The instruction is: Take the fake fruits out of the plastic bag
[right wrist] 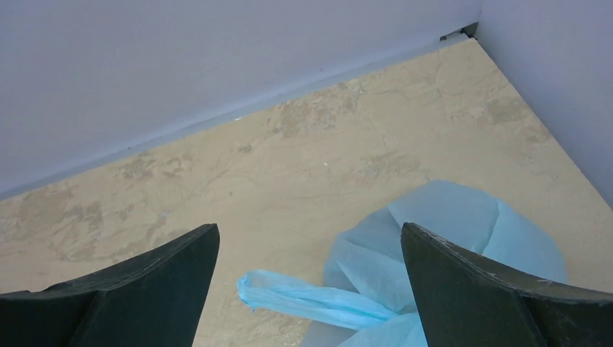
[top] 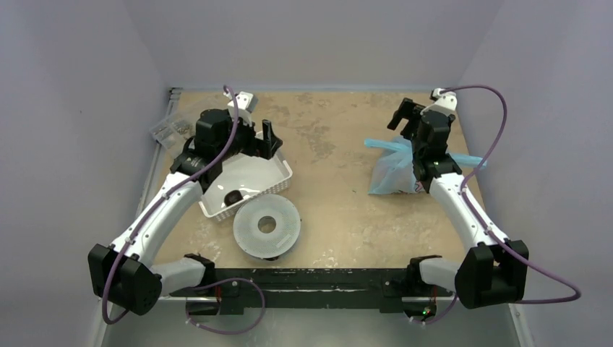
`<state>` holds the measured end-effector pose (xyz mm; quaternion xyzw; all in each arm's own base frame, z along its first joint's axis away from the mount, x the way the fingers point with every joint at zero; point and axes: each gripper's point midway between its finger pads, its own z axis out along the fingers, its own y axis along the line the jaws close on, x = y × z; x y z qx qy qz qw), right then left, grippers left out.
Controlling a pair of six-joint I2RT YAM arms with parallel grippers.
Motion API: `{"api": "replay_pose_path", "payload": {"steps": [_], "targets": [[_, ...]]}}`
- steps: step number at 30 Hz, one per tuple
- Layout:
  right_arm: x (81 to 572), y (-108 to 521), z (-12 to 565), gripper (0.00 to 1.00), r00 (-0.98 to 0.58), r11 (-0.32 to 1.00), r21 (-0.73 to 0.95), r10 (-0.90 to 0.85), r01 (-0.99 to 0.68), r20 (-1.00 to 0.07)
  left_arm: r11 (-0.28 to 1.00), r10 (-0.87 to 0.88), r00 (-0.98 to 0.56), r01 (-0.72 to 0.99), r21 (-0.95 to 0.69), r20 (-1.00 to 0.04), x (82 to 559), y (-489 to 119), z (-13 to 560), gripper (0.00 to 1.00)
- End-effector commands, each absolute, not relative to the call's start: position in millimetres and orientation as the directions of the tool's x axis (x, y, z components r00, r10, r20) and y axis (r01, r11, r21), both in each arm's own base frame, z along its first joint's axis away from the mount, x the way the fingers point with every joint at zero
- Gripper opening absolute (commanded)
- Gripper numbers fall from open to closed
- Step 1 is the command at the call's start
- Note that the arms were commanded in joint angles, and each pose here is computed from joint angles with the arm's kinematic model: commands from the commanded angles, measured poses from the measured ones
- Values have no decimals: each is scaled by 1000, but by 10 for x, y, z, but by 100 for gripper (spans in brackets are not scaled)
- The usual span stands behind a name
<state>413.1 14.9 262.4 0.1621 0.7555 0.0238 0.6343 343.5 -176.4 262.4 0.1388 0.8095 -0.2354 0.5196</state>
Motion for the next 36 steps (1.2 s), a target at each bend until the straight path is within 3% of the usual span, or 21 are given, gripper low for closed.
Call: {"api": "replay_pose_path", "payload": {"steps": [1, 6, 9, 14, 23, 27, 31, 36], "targets": [[4132, 69, 2638, 99, -86, 905, 310, 348, 290, -934, 798, 5, -393, 556, -233, -920, 3397, -1985, 2792, 99], [4139, -31, 2363, 99, -157, 833, 336, 440, 440, -884, 774, 44, -410, 591, -229, -911, 3306, -2136, 2754, 100], [4006, -291, 2116, 99, -211, 743, 234, 451, 627, -867, 761, 71, -416, 610, -220, -907, 3256, -2208, 2728, 100], [3771, -586, 1922, 99, -241, 603, 84, 438, 793, -866, 746, 109, -434, 630, -215, -894, 3212, -2316, 2654, 100], [3600, -686, 1801, 99, -223, 545, 58, 435, 837, -872, 720, 169, -439, 667, -193, -883, 3121, -2449, 2615, 98], [3570, -586, 1672, 98, -281, 595, 57, 459, 802, -843, 720, 163, -443, 664, -200, -882, 3122, -2454, 2624, 98], [3509, -432, 1458, 90, -384, 663, 38, 478, 748, -790, 715, 160, -446, 668, -209, -881, 3105, -2472, 2633, 98], [3368, -236, 1341, 64, -457, 728, 80, 507, 681, -731, 713, 158, -449, 668, -213, -879, 3101, -2475, 2637, 98]]}}
